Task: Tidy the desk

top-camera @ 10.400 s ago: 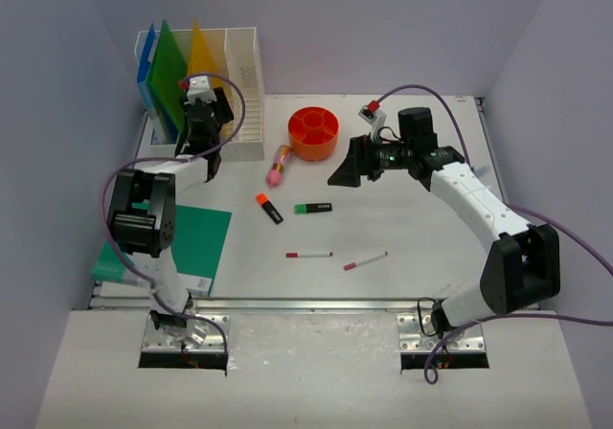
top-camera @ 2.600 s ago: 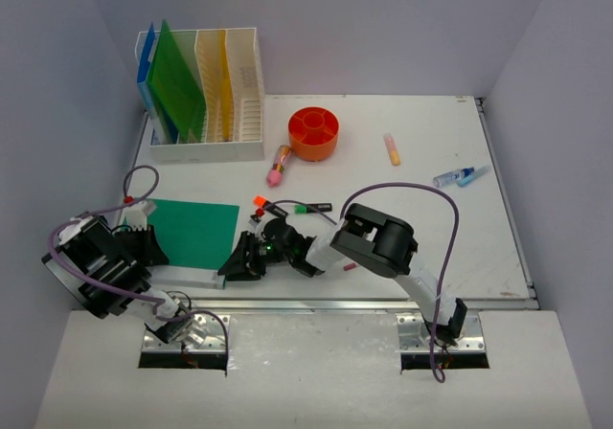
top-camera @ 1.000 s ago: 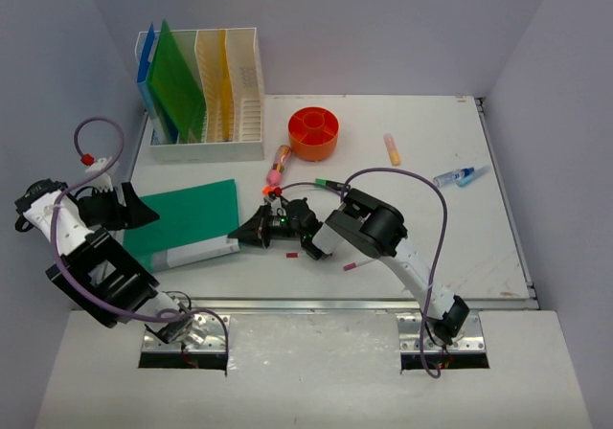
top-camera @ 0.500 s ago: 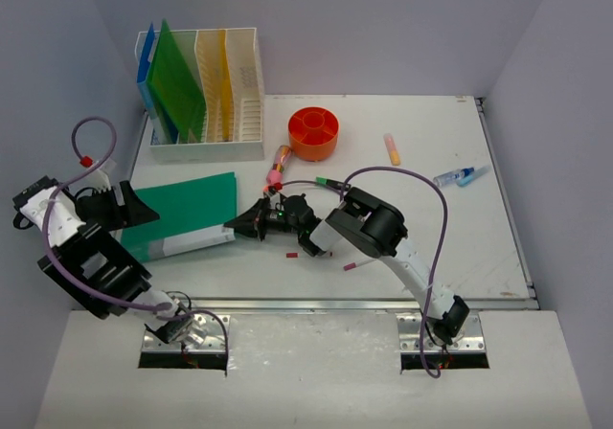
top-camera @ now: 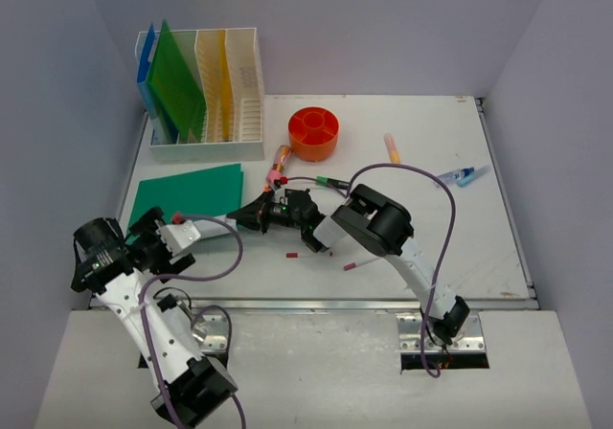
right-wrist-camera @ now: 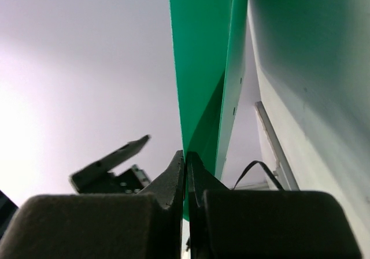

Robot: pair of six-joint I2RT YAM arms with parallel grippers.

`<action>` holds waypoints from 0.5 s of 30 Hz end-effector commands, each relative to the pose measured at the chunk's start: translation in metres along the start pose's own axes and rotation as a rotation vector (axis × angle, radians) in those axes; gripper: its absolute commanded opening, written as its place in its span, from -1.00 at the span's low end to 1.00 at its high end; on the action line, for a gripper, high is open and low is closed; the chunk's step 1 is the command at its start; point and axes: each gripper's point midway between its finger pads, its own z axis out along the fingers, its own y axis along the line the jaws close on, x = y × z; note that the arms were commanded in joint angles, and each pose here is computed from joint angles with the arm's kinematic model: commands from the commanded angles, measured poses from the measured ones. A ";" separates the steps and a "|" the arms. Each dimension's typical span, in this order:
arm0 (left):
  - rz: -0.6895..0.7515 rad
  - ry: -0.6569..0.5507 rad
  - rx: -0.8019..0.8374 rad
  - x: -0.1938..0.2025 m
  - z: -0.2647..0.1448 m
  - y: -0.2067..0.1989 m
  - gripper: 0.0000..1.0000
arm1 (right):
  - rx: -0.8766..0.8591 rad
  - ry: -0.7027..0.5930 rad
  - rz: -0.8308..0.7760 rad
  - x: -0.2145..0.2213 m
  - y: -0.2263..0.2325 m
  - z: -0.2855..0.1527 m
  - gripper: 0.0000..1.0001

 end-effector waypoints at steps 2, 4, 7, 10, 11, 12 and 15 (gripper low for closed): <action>0.345 0.055 -0.041 0.025 0.017 -0.002 0.79 | -0.259 0.058 0.043 0.023 0.099 -0.016 -1.00; 0.339 0.065 -0.073 0.036 0.025 0.001 0.79 | -0.261 0.063 0.043 0.025 0.102 -0.019 -1.00; 0.320 0.079 -0.095 0.046 0.032 0.007 0.80 | -0.259 0.069 0.046 0.029 0.105 -0.024 -1.00; 0.315 0.088 -0.107 0.056 0.039 0.016 0.81 | -0.259 0.077 0.045 0.032 0.108 -0.027 -1.00; 0.326 0.090 -0.125 0.058 0.041 0.022 0.81 | -0.256 0.078 0.046 0.033 0.107 -0.028 -1.00; 0.327 0.085 -0.132 0.061 0.044 0.024 0.80 | -0.251 0.079 0.048 0.033 0.106 -0.028 -1.00; 0.358 0.070 -0.180 0.065 0.052 0.036 0.77 | -0.242 0.089 0.049 0.037 0.105 -0.032 -1.00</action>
